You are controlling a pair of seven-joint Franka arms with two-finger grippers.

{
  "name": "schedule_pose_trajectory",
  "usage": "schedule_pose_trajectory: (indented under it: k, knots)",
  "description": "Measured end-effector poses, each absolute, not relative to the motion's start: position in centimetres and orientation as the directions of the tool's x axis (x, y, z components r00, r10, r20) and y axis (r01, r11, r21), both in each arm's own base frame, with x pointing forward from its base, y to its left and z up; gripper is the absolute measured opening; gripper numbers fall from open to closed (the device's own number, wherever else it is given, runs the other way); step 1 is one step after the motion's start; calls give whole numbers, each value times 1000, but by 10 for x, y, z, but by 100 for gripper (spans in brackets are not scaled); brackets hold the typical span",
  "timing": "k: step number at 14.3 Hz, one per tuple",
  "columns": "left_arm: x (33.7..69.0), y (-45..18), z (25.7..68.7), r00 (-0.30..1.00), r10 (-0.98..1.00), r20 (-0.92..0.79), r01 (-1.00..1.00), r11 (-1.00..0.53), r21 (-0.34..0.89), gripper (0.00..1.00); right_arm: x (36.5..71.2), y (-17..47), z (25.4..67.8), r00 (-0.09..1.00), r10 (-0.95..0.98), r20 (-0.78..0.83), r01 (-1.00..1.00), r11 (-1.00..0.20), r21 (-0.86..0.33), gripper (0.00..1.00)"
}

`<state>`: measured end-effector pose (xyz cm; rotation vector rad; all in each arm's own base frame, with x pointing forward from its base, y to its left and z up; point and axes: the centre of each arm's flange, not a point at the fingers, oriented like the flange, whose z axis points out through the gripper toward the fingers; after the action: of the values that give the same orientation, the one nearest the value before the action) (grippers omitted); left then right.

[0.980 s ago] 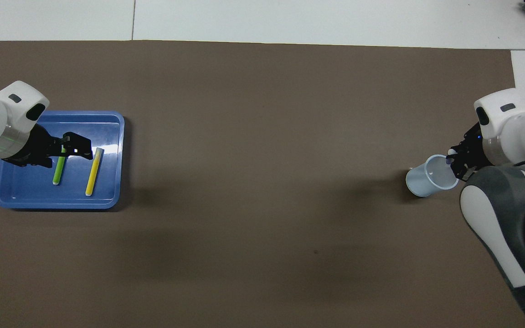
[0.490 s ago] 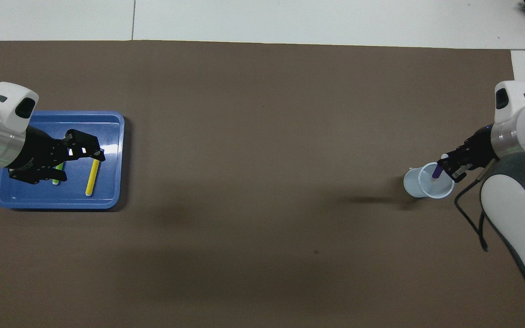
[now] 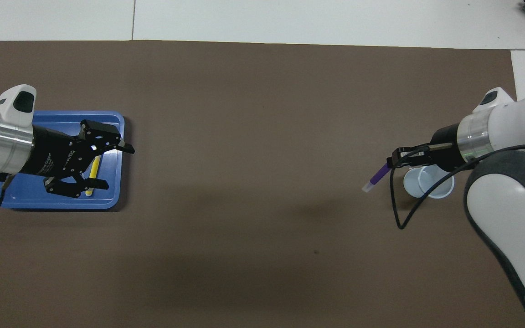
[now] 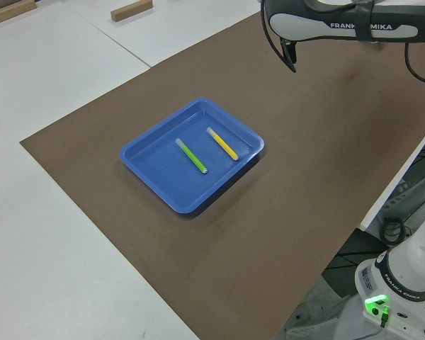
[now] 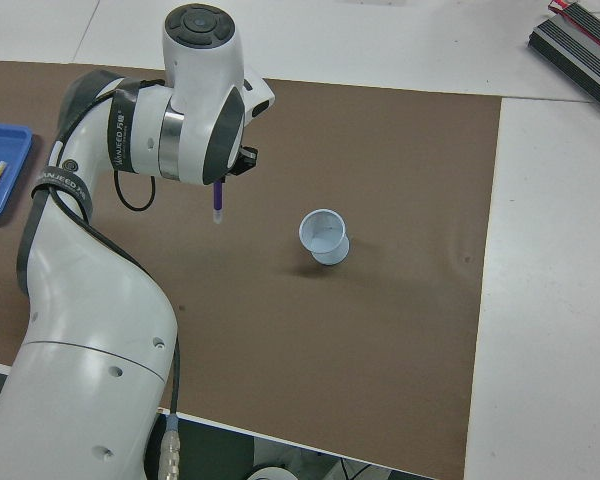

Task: Right arm passes pens to left for tray arrangement
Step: 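Carry the purple pen toward the left gripper while the left gripper approaches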

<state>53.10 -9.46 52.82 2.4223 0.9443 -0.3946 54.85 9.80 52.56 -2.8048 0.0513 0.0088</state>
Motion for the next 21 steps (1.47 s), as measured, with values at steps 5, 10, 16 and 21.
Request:
schedule_pose_trajectory:
  k: [5,10,16,21]
  knots:
    - [520,-117,529,517,645,-562,854,-344,391,100,547,156,510,863,-488,-129,-480,-714,-510,19]
    - [480,-211,518,347,747,-567,909,-117,401,100,530,230,507,601,-760,-248,-703,-355,-616,19]
    - [452,-276,522,243,760,-602,906,44,421,100,491,291,491,509,-799,-320,-705,-173,-688,19]
    - [453,-298,498,222,774,-594,899,73,431,100,482,299,488,494,-805,-328,-698,-143,-702,19]
